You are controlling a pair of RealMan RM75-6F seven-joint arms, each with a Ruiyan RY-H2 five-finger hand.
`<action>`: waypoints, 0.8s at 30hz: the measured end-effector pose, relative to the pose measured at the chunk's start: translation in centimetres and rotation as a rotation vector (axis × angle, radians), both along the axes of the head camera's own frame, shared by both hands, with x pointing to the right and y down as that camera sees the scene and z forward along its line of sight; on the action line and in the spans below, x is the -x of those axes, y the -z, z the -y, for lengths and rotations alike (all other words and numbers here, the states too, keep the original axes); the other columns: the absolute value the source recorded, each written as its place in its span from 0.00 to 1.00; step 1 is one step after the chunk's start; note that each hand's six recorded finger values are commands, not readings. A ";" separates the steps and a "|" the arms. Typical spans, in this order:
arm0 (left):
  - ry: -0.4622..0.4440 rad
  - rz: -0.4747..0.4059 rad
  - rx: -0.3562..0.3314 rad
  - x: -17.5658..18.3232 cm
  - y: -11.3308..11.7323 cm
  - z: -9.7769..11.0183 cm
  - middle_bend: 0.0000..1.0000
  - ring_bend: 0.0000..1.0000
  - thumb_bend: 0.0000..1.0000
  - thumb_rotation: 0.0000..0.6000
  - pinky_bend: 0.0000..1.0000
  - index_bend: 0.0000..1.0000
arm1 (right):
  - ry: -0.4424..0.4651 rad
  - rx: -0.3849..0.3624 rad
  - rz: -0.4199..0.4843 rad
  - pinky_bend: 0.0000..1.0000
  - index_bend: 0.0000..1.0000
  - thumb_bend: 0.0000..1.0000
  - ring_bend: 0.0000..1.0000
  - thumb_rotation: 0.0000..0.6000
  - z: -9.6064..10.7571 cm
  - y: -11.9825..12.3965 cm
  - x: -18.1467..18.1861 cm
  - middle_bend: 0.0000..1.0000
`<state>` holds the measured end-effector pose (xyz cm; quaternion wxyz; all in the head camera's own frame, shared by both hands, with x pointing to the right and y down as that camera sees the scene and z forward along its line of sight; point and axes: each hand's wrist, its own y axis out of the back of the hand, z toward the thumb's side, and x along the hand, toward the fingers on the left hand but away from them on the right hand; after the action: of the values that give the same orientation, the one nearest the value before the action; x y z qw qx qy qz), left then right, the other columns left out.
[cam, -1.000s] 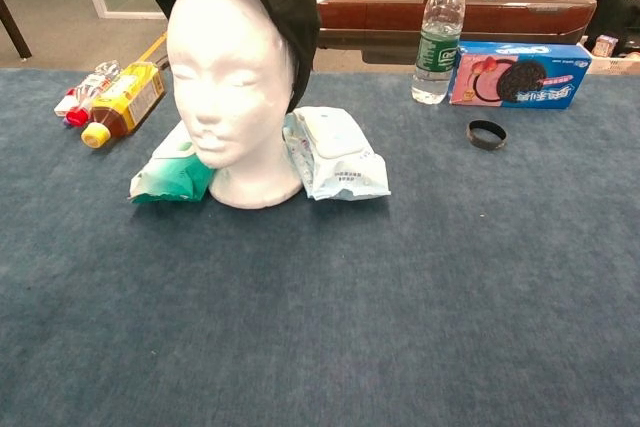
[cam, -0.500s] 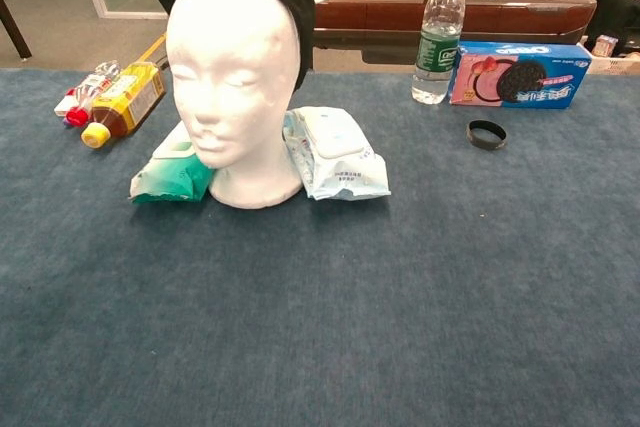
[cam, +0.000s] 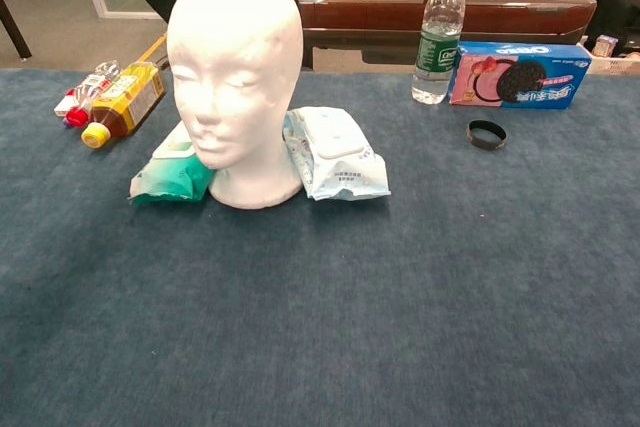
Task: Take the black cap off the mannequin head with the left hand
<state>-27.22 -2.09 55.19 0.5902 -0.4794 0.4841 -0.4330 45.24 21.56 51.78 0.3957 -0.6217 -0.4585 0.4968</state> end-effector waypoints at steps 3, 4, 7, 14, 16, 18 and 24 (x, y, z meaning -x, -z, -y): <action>0.016 0.028 0.000 0.6 -0.2 0.2 0.56 0.69 0.60 1.00 0.78 0.61 | 0.000 0.004 -0.003 0.38 0.48 0.23 0.34 1.00 0.0 -0.1 0.0 0.39; 0.021 0.037 0.002 0.8 -0.4 0.3 0.56 0.69 0.60 1.00 0.78 0.61 | 0.001 0.004 -0.004 0.38 0.48 0.23 0.34 1.00 0.0 -0.1 0.0 0.39; 0.029 0.060 0.014 1.4 -0.9 0.1 0.56 0.69 0.60 1.00 0.78 0.61 | 0.001 0.004 -0.005 0.38 0.48 0.23 0.34 1.00 0.0 -0.1 0.0 0.39; 0.026 0.126 0.051 3.2 -2.3 -1.6 0.56 0.69 0.60 1.00 0.78 0.61 | 0.001 0.002 -0.002 0.38 0.48 0.23 0.34 1.00 0.0 -0.1 0.0 0.39; 0.019 0.139 0.064 3.7 -2.6 -2.5 0.56 0.69 0.60 1.00 0.78 0.61 | -0.001 0.000 0.002 0.38 0.48 0.23 0.34 1.00 0.0 0.0 0.0 0.39; 0.012 0.159 0.075 4.4 -3.0 -3.9 0.56 0.69 0.60 1.00 0.78 0.61 | -0.004 -0.003 0.002 0.38 0.48 0.23 0.34 1.00 0.0 0.0 -0.1 0.39; 0.020 0.220 0.125 7.2 -3.5 -8.2 0.56 0.69 0.60 1.00 0.78 0.61 | 0.003 0.003 -0.003 0.38 0.48 0.23 0.34 1.00 0.0 -0.1 0.1 0.39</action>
<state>-34.44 6.15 58.71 0.6044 -0.4601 0.3933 -0.5180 45.18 21.58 51.87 0.3962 -0.6220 -0.4564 0.4978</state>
